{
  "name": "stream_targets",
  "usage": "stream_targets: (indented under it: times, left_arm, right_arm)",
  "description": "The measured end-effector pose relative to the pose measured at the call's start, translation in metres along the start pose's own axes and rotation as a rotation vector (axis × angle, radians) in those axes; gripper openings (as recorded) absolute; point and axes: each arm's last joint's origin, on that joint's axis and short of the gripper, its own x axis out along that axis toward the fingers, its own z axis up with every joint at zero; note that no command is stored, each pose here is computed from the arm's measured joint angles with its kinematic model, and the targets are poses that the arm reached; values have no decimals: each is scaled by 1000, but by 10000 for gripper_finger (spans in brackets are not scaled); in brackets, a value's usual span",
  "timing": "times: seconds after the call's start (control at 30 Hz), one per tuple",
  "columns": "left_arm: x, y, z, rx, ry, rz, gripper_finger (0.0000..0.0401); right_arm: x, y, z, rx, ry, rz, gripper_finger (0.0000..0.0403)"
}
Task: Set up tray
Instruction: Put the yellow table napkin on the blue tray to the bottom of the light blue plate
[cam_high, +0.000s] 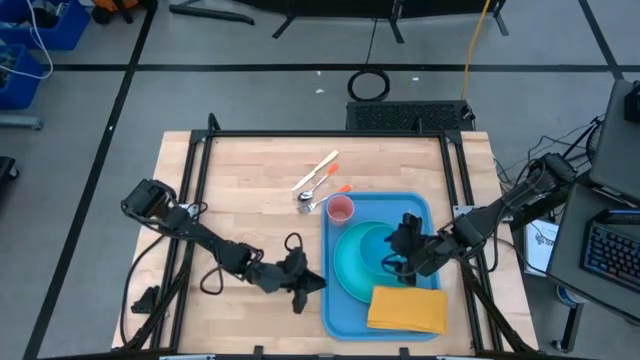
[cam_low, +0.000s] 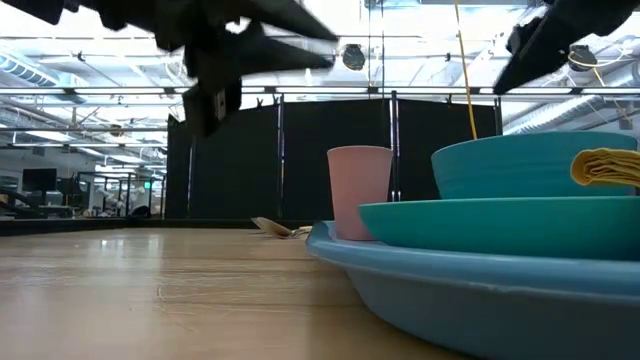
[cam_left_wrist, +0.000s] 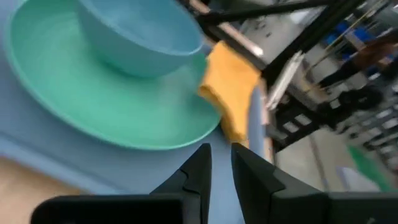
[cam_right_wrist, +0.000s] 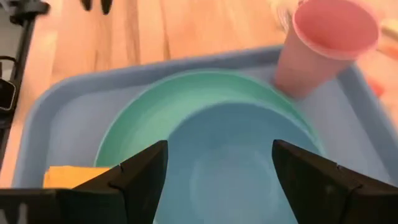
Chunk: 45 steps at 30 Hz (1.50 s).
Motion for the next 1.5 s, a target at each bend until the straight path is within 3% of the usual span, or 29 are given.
stream_targets:
  times: [0.13, 0.27, 0.47, 0.6, 0.8, 0.9, 1.0, 1.2, 1.5]
  left_arm:
    - [0, -4, 4, -24, -25, -53, 106]
    - [0, -5, 5, -82, -35, -56, 178]
    - [14, -1, -11, -191, -11, -89, 281]
    - [34, -10, -21, -219, -17, -145, 316]
    - [62, -38, -25, -217, 39, -207, 316]
    - [70, -49, -25, -241, 85, -165, 304]
    - [71, -53, -27, -259, 96, -46, 291]
    - [73, -51, -23, -315, 59, -2, 278]
    - [107, -18, -33, -462, 70, -12, 282]
  right_arm:
    - [0, -1, 3, -93, -49, -51, 281]
    - [1, -5, 5, -144, -92, -141, 281]
    - [0, -8, 8, -150, -156, -247, 281]
    - [0, -5, 12, -115, -195, -224, 281]
    - [-3, 2, 13, -107, -237, -179, 281]
    - [-4, 4, 13, -110, -239, -172, 281]
    - [-5, 5, 13, -124, -245, -166, 281]
    - [-5, 6, 13, -152, -247, -164, 281]
    - [11, 1, -9, -195, -226, -175, 276]
